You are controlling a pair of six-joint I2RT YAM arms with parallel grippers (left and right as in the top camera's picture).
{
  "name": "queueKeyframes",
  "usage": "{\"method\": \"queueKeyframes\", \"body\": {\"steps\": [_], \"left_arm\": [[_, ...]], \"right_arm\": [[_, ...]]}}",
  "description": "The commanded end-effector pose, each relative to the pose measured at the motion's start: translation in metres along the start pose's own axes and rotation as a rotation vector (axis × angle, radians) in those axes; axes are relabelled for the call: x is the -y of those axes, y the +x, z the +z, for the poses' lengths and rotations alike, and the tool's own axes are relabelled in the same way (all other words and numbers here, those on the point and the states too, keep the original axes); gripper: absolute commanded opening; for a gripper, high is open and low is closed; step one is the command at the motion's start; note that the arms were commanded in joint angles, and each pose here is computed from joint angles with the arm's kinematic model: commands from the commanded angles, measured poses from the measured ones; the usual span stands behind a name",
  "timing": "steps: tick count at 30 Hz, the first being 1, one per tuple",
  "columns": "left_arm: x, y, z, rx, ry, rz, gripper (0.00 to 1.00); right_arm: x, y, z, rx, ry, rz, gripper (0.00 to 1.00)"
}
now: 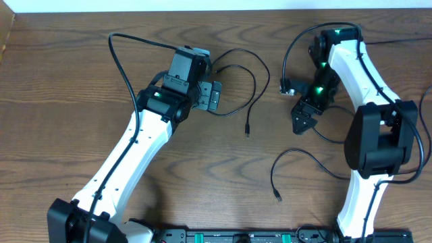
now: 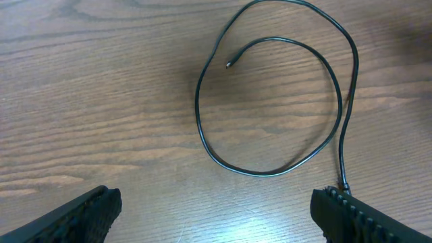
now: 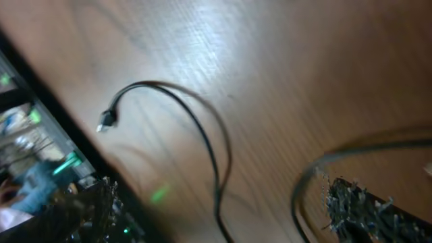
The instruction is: Untangle cables
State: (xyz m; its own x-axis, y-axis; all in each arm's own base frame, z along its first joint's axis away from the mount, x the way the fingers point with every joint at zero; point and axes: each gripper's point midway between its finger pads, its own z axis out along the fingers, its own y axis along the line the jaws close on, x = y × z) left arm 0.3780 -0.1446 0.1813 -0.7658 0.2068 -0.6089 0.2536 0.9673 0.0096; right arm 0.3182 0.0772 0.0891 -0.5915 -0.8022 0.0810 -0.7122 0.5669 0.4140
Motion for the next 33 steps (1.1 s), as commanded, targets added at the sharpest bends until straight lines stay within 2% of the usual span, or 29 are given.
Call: {"method": "queueKeyframes", "body": {"steps": [1, 7, 16, 23, 27, 33], "left_arm": [[-0.004, -0.006, -0.005, 0.018, -0.016, 0.010, 0.95], [-0.004, -0.006, -0.005, 0.018, -0.016, 0.010, 0.95], [-0.004, -0.006, -0.005, 0.018, -0.016, 0.010, 0.95], [-0.004, -0.006, -0.005, 0.018, -0.016, 0.010, 0.95], [-0.004, -0.006, -0.005, 0.018, -0.016, 0.010, 0.95], [-0.004, -0.006, -0.005, 0.018, -0.016, 0.010, 0.95]], "right_arm": [[-0.005, 0.011, -0.028, 0.024, 0.125, 0.069, 0.99], [-0.009, 0.030, -0.045, 0.068, 0.327, 0.168, 0.99], [-0.002, 0.026, -0.033, 0.294, 0.567, 0.082, 0.99], [-0.003, 0.027, 0.026, 0.274, 0.487, -0.047, 0.99], [-0.009, 0.022, 0.037, 0.309, 0.441, -0.074, 0.99], [-0.002, 0.028, 0.057, 0.283, 0.462, -0.104, 0.99]]}}
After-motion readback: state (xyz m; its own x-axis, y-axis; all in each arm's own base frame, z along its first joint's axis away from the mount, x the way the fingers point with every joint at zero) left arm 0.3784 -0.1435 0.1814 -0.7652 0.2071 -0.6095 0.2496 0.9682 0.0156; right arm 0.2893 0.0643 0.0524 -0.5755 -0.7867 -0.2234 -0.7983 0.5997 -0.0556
